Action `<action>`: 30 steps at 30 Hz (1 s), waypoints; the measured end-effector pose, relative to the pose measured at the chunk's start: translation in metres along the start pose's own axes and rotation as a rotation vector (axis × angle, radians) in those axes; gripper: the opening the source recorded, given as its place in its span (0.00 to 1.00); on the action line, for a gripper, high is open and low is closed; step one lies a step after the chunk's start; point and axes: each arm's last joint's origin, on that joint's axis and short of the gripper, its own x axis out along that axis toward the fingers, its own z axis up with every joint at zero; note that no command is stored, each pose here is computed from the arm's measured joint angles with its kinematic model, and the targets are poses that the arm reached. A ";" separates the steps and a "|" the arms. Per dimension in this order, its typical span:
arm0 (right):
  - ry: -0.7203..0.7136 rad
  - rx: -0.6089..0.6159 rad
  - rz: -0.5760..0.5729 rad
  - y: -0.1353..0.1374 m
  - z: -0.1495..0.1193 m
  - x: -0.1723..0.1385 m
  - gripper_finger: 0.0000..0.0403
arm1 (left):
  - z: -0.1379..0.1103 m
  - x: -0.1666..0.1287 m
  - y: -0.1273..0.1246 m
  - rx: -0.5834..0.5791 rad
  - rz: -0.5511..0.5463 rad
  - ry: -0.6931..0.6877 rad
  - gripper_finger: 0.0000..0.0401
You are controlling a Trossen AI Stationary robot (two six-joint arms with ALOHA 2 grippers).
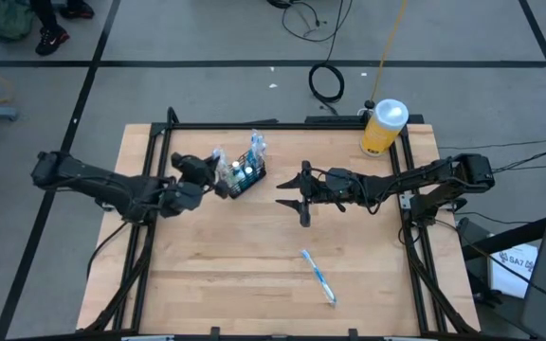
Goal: Pick & Place toothbrushing station
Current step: Put the blue toothbrush into the black wire organizer
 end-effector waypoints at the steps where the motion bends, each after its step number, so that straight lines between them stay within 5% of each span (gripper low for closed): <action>1: 0.000 0.000 0.000 0.000 0.000 0.000 0.46 | -0.001 0.002 0.000 0.002 0.011 0.003 0.04; 30: 0.000 0.000 0.000 0.000 0.000 0.000 0.46 | -0.037 0.044 -0.010 -0.082 0.067 0.195 0.02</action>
